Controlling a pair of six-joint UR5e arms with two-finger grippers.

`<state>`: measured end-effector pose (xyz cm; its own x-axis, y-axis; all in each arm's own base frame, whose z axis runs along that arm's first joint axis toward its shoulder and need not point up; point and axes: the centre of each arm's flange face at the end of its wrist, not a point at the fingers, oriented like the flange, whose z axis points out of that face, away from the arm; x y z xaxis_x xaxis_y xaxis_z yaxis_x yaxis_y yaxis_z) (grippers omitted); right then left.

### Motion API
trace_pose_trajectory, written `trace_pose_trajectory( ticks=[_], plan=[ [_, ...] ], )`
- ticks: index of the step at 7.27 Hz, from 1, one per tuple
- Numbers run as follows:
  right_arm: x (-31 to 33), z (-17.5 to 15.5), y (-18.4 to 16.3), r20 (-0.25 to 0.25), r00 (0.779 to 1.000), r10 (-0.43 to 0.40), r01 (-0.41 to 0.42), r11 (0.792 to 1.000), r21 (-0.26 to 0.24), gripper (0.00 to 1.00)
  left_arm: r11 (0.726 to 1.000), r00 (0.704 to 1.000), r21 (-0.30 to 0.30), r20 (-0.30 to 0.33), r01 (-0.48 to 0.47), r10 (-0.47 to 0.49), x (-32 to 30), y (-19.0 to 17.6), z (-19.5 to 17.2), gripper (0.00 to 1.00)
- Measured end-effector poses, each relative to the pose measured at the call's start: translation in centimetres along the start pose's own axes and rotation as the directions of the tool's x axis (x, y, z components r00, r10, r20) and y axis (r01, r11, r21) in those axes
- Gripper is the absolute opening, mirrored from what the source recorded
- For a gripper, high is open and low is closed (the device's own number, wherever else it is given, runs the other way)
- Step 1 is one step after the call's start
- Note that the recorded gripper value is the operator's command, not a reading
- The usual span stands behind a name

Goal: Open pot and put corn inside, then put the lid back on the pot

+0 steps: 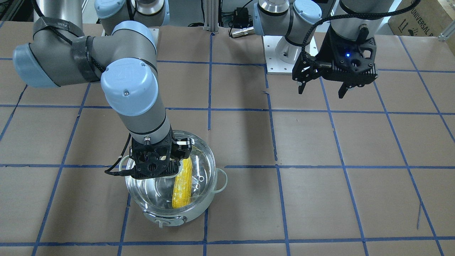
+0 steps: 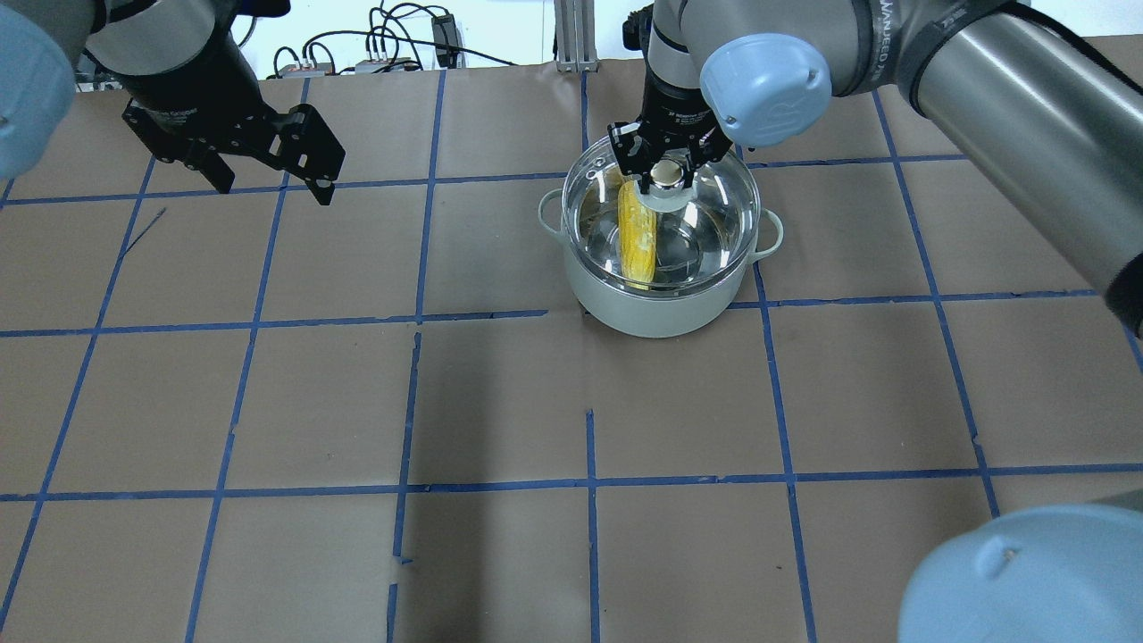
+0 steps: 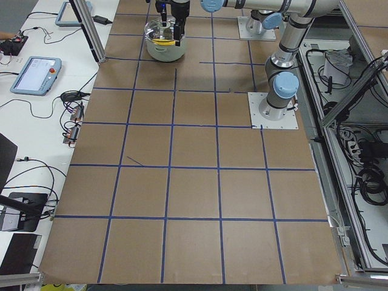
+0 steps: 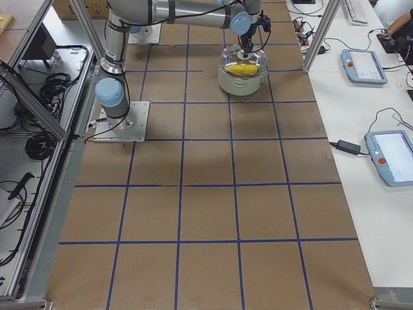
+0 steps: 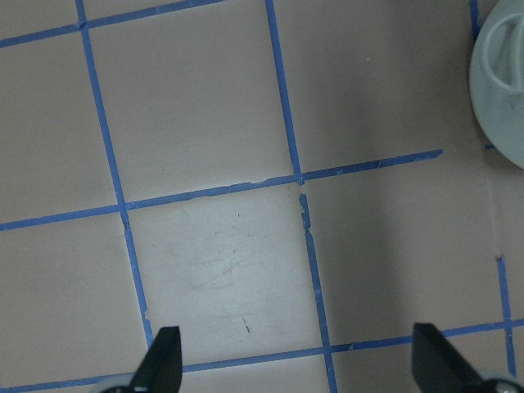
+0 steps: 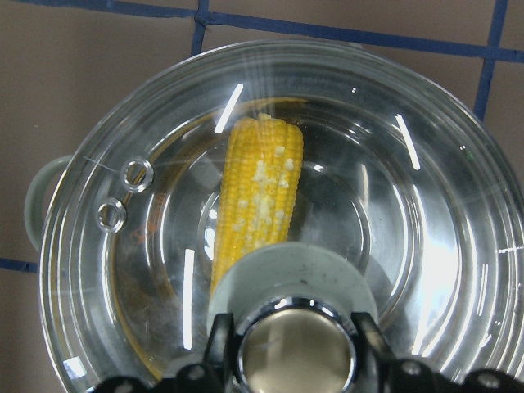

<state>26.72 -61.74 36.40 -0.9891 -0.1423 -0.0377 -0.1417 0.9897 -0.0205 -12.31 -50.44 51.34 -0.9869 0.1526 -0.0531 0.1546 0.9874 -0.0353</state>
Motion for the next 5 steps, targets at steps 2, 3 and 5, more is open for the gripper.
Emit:
trace_pose_trajectory(
  ticks=[2,3,5],
  plan=[
    [-0.01,1.14,-0.16,0.003,1.0,0.003,-0.003,1.0,-0.019,0.48,1.0,1.0,-0.001,0.001,0.001,-0.001,0.03,0.1,0.17,1.0],
    [0.0,1.38,-0.19,0.003,1.0,0.003,-0.003,1.0,-0.023,0.48,1.0,1.0,-0.001,0.002,0.001,-0.001,0.03,0.16,0.2,1.0],
    [0.01,1.49,-0.24,0.002,1.0,0.002,-0.002,1.0,-0.023,0.58,1.0,1.0,-0.005,0.003,0.001,-0.001,0.04,0.24,0.21,1.0]
  ],
)
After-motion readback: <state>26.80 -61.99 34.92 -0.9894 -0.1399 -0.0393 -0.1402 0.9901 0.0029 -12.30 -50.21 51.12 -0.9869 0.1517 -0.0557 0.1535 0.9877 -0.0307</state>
